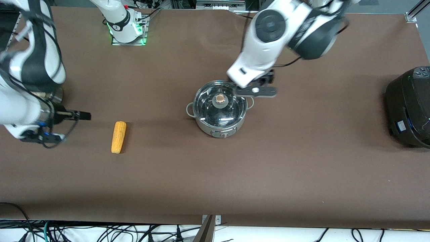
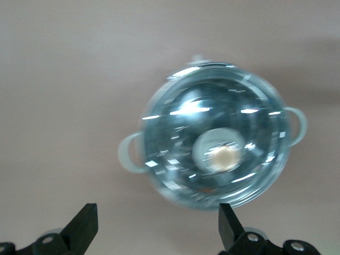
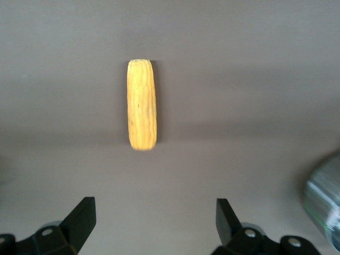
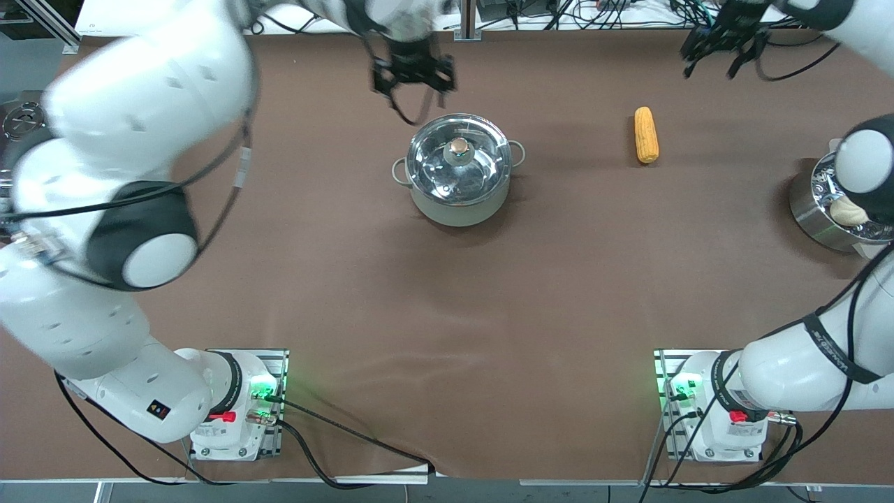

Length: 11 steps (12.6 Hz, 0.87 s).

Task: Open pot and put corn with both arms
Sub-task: 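Reach the right gripper to the corn while the left gripper reaches the lid knob, then grasp the corn with the right gripper while the left gripper grasps the knob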

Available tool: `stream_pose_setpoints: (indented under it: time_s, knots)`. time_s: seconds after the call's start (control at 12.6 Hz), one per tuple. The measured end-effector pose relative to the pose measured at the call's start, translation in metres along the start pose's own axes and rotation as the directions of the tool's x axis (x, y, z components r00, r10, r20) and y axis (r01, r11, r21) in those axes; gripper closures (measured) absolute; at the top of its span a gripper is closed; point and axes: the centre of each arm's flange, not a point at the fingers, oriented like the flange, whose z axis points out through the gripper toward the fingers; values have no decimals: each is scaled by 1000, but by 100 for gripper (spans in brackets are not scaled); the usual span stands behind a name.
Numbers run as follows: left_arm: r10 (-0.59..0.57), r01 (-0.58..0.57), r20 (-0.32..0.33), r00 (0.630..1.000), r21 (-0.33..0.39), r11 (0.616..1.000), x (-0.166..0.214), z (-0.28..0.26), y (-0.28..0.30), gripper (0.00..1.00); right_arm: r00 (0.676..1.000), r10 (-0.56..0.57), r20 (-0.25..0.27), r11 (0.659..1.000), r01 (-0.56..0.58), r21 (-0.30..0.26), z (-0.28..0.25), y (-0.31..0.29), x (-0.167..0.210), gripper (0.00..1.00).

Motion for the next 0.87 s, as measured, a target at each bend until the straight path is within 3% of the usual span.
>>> stream_pose_setpoints:
  time_s: [0.4,0.79,0.87]
  knots:
    - [6,-6,9,1000,-13,1000,25,95,38,0,1000,-20,14,1000,20,-2,151,-21,30,0]
    - [37,-37,20,999,-1,999,11,107,55,0,999,-30,31,1000,30,-6,208,-30,39,0]
    - [42,-42,25,999,3,999,9,112,58,0,999,-30,32,1000,30,-7,213,-30,40,7]
